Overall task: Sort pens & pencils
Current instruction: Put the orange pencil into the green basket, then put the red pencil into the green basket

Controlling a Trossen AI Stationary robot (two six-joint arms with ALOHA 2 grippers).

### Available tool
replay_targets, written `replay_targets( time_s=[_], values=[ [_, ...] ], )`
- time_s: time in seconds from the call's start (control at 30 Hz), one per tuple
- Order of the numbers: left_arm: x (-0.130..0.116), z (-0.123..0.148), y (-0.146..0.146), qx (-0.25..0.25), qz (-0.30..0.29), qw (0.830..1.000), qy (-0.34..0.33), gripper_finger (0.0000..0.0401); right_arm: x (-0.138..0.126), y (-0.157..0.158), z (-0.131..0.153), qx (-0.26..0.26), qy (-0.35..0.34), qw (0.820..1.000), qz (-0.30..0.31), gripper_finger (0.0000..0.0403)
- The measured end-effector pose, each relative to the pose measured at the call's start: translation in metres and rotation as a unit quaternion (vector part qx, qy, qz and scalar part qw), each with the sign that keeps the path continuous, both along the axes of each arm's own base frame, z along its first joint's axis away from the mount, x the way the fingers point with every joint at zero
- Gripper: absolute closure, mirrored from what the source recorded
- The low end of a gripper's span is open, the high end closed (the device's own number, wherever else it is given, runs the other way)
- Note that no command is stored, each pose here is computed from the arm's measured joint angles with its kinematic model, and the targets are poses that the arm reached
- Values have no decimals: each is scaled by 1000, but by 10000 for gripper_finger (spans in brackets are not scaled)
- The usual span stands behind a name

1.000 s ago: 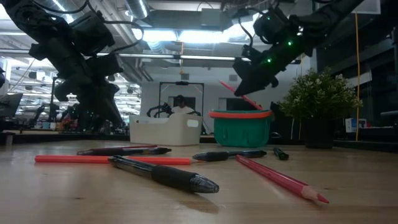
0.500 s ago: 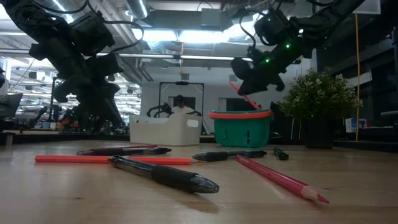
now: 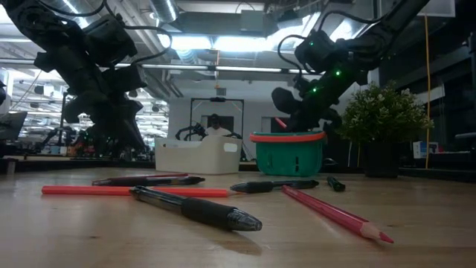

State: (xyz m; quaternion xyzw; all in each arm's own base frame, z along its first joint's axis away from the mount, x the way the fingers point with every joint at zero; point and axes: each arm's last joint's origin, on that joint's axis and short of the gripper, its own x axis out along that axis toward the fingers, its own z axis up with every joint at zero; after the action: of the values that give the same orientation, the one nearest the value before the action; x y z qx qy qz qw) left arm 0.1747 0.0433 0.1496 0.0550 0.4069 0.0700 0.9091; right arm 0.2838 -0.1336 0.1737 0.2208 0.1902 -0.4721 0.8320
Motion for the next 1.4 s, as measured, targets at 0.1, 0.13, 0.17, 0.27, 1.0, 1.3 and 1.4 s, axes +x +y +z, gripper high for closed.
replay_targets(
  time_s=[0.1,0.13,0.17,0.27,1.0,1.3,1.4],
  values=[
    [0,0,0,0,0,1000,0,348,0,0,0,3,0,1000,-2,381],
    [0,0,0,0,0,1000,0,348,0,0,-1,4,0,1000,-2,381],
    [0,0,0,0,0,1000,0,348,0,0,-1,4,1,1000,-2,381],
    [0,0,0,0,0,1000,0,348,0,0,-1,9,0,1000,-1,381],
    [0,0,0,-2,3,1000,-1,348,1,1,1,-9,14,999,32,308],
    [1,1,0,-1,4,1000,-11,348,10,0,11,-67,2,990,125,310],
    [3,3,1,2,4,1000,-25,348,13,1,16,-84,-9,983,165,309]
  ],
)
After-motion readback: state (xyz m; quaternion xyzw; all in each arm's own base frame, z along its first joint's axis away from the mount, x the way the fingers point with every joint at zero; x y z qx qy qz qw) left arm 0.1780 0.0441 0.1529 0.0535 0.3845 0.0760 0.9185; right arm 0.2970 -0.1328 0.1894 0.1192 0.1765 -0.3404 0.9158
